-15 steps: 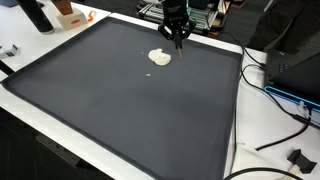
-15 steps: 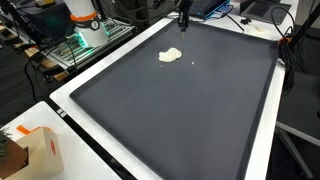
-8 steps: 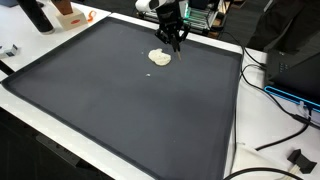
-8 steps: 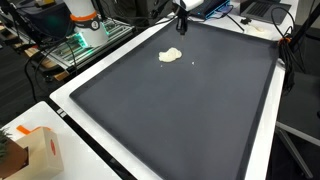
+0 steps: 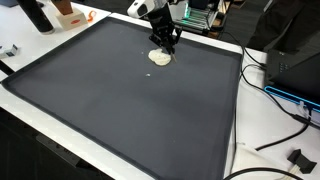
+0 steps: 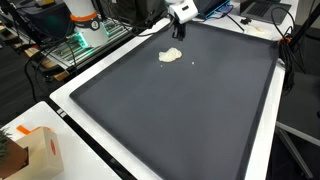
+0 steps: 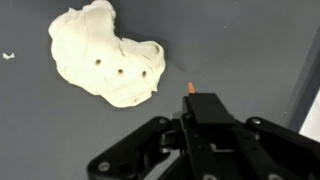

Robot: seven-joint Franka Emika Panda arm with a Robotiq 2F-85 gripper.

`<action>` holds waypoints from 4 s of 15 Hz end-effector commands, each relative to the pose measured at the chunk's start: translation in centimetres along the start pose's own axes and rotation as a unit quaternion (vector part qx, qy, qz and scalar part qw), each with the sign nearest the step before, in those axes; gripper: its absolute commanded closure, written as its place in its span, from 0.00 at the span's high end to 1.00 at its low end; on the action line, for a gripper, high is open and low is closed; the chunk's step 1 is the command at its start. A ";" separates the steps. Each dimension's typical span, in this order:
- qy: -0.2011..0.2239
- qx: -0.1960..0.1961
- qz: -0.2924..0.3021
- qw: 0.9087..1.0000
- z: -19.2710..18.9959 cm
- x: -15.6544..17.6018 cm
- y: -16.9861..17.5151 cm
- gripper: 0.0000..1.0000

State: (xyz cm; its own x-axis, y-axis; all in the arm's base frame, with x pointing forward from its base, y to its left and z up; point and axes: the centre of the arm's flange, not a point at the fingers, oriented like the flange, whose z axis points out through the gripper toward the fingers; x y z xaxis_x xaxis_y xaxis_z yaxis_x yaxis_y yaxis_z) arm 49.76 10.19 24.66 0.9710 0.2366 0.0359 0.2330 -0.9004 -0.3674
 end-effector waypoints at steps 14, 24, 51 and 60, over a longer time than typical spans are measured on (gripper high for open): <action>0.015 0.113 0.061 0.992 2.3 -1.1 5.8 0.03; 0.012 0.168 0.080 0.983 2.5 -1.4 7.0 0.03; 0.041 0.087 0.100 0.990 -5.2 -3.0 1.1 0.03; 0.035 -0.063 0.071 0.995 -8.4 -3.2 -2.9 0.03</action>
State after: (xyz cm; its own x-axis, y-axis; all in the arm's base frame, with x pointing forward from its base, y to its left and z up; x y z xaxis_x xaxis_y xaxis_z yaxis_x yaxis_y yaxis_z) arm 47.90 8.22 31.95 0.9955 0.0759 0.0563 0.0907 -0.9348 -0.3433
